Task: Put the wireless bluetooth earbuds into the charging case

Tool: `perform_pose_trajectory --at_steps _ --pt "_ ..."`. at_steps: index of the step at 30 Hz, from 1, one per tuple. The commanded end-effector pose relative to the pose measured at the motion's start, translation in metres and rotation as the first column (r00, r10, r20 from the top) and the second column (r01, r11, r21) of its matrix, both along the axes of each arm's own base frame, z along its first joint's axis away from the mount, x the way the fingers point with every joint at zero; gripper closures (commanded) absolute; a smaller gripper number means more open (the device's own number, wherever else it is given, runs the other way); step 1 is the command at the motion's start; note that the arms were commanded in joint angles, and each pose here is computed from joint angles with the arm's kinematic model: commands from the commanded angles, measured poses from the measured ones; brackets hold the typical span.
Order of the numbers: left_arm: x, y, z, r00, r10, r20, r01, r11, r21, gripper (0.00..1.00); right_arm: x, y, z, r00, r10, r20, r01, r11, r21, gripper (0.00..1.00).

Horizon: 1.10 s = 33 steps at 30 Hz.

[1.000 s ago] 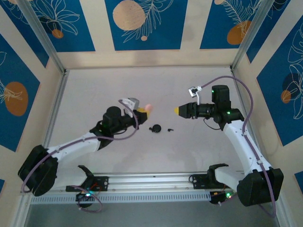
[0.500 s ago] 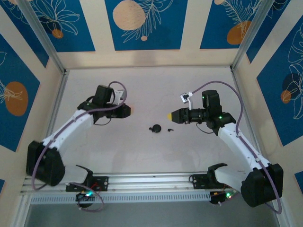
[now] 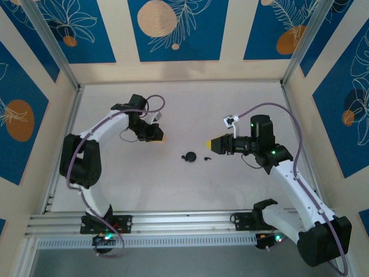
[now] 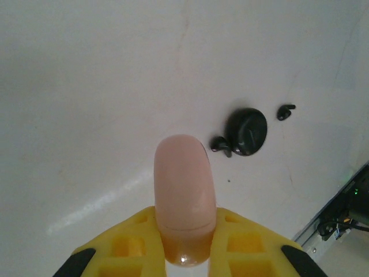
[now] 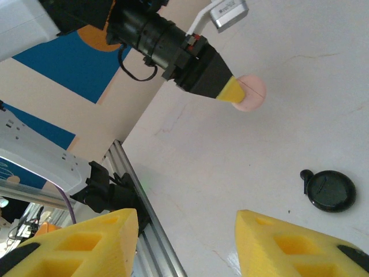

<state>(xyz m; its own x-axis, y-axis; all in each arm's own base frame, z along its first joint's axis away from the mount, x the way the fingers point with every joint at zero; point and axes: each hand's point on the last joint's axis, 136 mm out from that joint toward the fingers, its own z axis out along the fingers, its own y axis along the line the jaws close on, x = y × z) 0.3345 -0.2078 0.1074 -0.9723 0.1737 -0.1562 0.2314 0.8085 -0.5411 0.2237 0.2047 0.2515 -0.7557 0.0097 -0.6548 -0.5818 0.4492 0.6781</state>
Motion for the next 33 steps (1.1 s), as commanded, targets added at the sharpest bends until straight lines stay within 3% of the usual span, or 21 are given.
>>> perform_pose_trajectory --at_steps 1,13,26,33 --pt "-0.001 0.006 -0.013 0.996 -0.017 -0.085 0.016 1.0 -0.015 0.86 -0.005 -0.002 -0.005 1.0 -0.014 -0.007 0.014 1.0 -0.01 0.52" --pt "0.006 0.03 -0.052 0.981 0.041 -0.19 -0.039 0.999 0.012 0.85 0.0 0.001 -0.008 1.0 0.001 0.0 -0.001 1.0 0.006 0.52" --pt "0.008 0.053 -0.065 0.97 0.091 -0.227 -0.079 0.995 0.064 0.8 0.004 0.004 -0.005 1.0 0.013 0.011 -0.013 1.0 0.016 0.52" --pt "0.009 0.066 -0.067 0.966 0.106 -0.234 -0.081 0.99 0.114 0.69 0.004 0.004 -0.006 1.0 0.013 0.008 -0.013 1.0 0.014 0.52"
